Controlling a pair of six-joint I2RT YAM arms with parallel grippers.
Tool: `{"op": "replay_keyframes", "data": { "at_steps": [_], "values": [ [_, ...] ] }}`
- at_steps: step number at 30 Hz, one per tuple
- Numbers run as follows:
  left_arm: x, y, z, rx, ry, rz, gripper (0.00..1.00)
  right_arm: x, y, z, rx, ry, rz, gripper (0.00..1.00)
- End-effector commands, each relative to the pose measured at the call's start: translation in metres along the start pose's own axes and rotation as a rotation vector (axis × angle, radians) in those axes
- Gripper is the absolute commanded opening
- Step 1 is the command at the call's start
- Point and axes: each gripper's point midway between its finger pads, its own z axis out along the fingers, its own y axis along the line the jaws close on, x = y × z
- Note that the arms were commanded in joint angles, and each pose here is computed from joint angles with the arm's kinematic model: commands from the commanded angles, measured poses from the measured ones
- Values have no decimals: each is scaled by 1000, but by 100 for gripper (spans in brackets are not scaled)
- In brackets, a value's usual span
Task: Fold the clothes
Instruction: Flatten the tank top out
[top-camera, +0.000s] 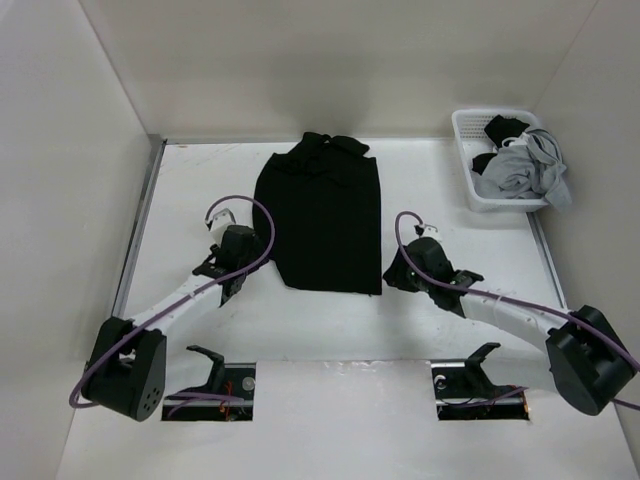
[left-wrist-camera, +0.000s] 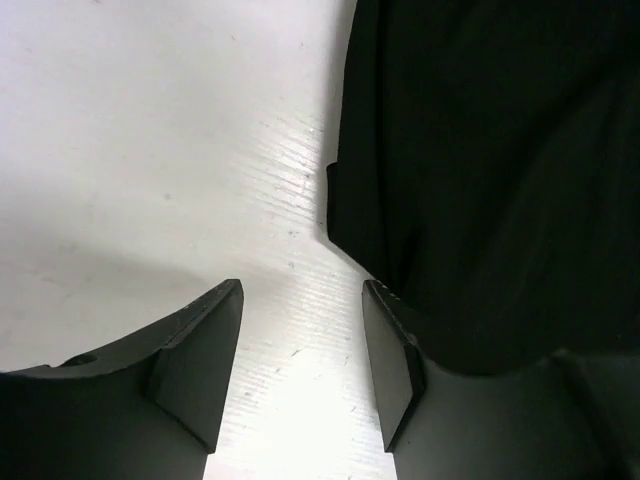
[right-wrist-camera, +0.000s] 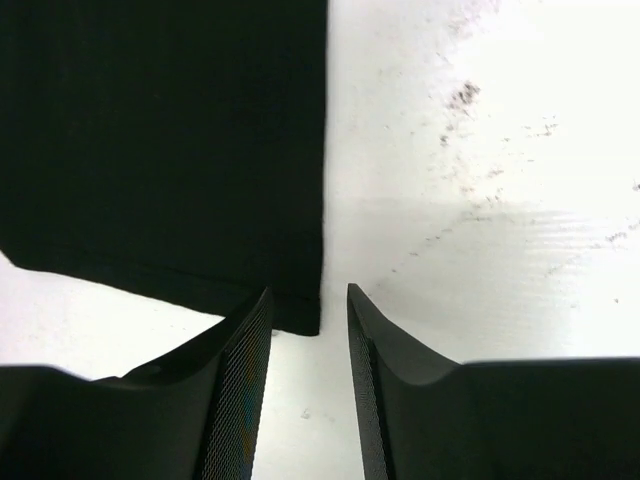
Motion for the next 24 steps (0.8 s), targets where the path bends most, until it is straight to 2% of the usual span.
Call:
{"op": "replay_keyframes", "data": {
  "at_steps": [1,7,13,15,19,21,24],
  "values": [
    [-4,-28,7,124,13,-68,51,-7,6,-3,-18,-33,36,42],
    [7,-36,21,137,51,-41,53,14,9,6,-22,51,23,42],
    [9,-36,28,141,58,-50,50,30,16,26,-32,135,31,38],
    [8,-34,31,135,59,-56,48,33,22,31,-59,147,42,31],
    [7,-49,34,174,62,-57,45,29,28,36,-95,125,77,5],
    [7,-56,38,183,62,-55,38,12,30,28,-113,65,89,2],
    [3,-64,39,194,63,-51,12,-18,29,7,-120,-48,94,0]
  ]
}}
